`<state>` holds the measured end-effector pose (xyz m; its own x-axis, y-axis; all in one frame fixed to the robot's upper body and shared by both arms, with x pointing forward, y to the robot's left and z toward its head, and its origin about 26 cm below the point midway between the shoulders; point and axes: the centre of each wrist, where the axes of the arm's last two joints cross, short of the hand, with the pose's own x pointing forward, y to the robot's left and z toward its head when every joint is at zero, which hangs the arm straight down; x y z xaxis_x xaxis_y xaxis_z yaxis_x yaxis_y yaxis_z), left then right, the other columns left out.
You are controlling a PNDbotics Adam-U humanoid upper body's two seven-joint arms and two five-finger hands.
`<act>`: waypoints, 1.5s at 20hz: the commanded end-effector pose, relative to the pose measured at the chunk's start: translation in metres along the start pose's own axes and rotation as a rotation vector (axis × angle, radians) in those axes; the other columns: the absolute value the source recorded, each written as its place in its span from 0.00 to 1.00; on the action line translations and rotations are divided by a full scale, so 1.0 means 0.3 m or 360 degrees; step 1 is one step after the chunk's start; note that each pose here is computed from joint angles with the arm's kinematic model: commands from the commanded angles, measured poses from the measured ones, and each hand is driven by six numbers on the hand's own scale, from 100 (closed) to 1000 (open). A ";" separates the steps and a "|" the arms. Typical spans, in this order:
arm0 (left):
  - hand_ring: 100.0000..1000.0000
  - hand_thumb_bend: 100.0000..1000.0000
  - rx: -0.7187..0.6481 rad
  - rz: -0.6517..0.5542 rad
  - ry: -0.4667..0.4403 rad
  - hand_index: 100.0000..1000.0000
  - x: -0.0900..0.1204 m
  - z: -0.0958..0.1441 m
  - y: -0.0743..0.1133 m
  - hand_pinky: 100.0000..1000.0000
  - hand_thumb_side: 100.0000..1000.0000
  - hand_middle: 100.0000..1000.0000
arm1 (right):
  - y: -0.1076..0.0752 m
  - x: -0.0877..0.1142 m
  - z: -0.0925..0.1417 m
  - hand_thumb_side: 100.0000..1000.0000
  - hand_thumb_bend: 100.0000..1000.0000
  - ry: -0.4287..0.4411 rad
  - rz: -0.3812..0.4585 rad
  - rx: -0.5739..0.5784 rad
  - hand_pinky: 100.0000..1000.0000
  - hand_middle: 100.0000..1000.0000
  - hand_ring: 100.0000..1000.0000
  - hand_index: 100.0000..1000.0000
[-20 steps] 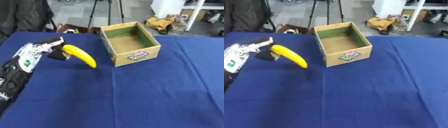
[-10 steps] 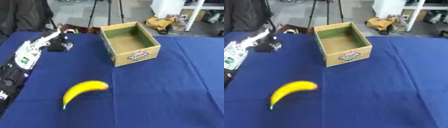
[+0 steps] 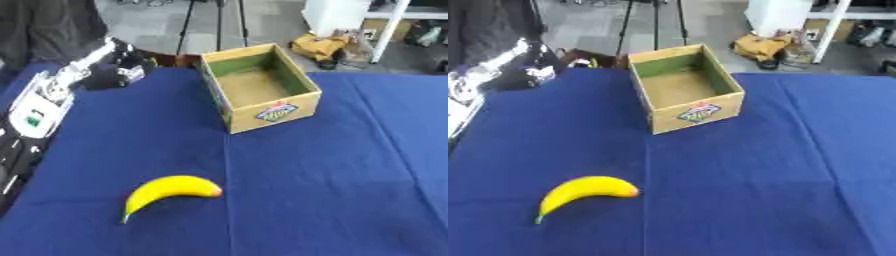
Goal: Pick up objects on the table and place them in the box.
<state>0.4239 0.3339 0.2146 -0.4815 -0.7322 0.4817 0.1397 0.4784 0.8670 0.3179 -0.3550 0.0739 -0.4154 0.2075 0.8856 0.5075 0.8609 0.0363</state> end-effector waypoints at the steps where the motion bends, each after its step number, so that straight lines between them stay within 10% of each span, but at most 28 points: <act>1: 0.56 0.92 -0.0033 -0.0270 -0.0049 0.66 0.086 0.015 0.064 0.63 0.73 0.50 | -0.008 0.024 -0.026 0.66 0.00 -0.0050 0.0004 0.0014 0.69 0.64 0.64 0.74; 9: 0.68 0.87 -0.0381 -0.0828 0.0035 0.76 0.219 -0.014 -0.067 0.70 0.45 0.65 | -0.001 0.027 -0.027 0.66 0.00 -0.0053 -0.0004 0.0030 0.69 0.64 0.64 0.74; 11: 0.68 0.86 -0.0437 -0.0802 -0.0003 0.75 0.227 -0.023 -0.113 0.71 0.51 0.64 | 0.000 0.025 -0.025 0.66 0.00 -0.0050 -0.0005 0.0031 0.69 0.64 0.64 0.74; 14: 0.71 1.00 -0.0410 -0.0599 -0.0094 0.74 0.232 -0.026 -0.159 0.78 1.00 0.64 | -0.002 0.024 -0.025 0.66 0.00 -0.0048 -0.0004 0.0029 0.69 0.64 0.64 0.74; 15: 0.73 0.87 -0.0358 -0.0518 -0.0123 0.75 0.232 -0.025 -0.167 0.82 1.00 0.65 | -0.002 0.025 -0.025 0.66 0.00 -0.0049 -0.0004 0.0029 0.69 0.64 0.64 0.74; 16: 0.77 0.28 -0.0287 -0.0439 -0.0136 0.78 0.229 -0.024 -0.172 0.88 1.00 0.70 | -0.001 0.025 -0.025 0.66 0.00 -0.0049 -0.0005 0.0029 0.69 0.64 0.64 0.74; 18: 0.84 0.00 -0.0122 -0.0236 -0.0117 0.84 0.213 -0.024 -0.196 0.96 1.00 0.77 | 0.001 0.026 -0.025 0.66 0.00 -0.0051 -0.0009 0.0032 0.69 0.64 0.64 0.74; 23: 0.88 0.00 -0.0062 0.0024 -0.0076 0.85 0.191 -0.026 -0.236 1.00 1.00 0.80 | 0.003 0.026 -0.025 0.66 0.00 -0.0051 -0.0010 0.0035 0.69 0.64 0.64 0.74; 24: 0.99 1.00 -0.0065 0.0035 -0.0073 0.93 0.190 -0.025 -0.239 1.00 1.00 0.91 | 0.003 0.026 -0.025 0.66 0.00 -0.0051 -0.0012 0.0035 0.69 0.64 0.64 0.74; 26: 0.96 1.00 -0.0163 0.0130 -0.0050 0.95 0.176 -0.020 -0.316 1.00 1.00 0.90 | 0.009 0.027 -0.025 0.66 0.00 -0.0052 -0.0024 0.0032 0.69 0.64 0.64 0.74; 30: 0.94 1.00 -0.0189 0.0251 -0.0085 1.00 0.213 -0.025 -0.293 0.91 0.30 0.92 | 0.000 0.023 -0.022 0.66 0.00 -0.0046 -0.0012 0.0021 0.69 0.64 0.64 0.74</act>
<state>0.3865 0.2394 0.1506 -0.4654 -0.6364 0.6152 0.3356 0.5163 0.7879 0.3195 -0.3526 0.0749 -0.4201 0.2035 0.8844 0.4930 0.8693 0.0342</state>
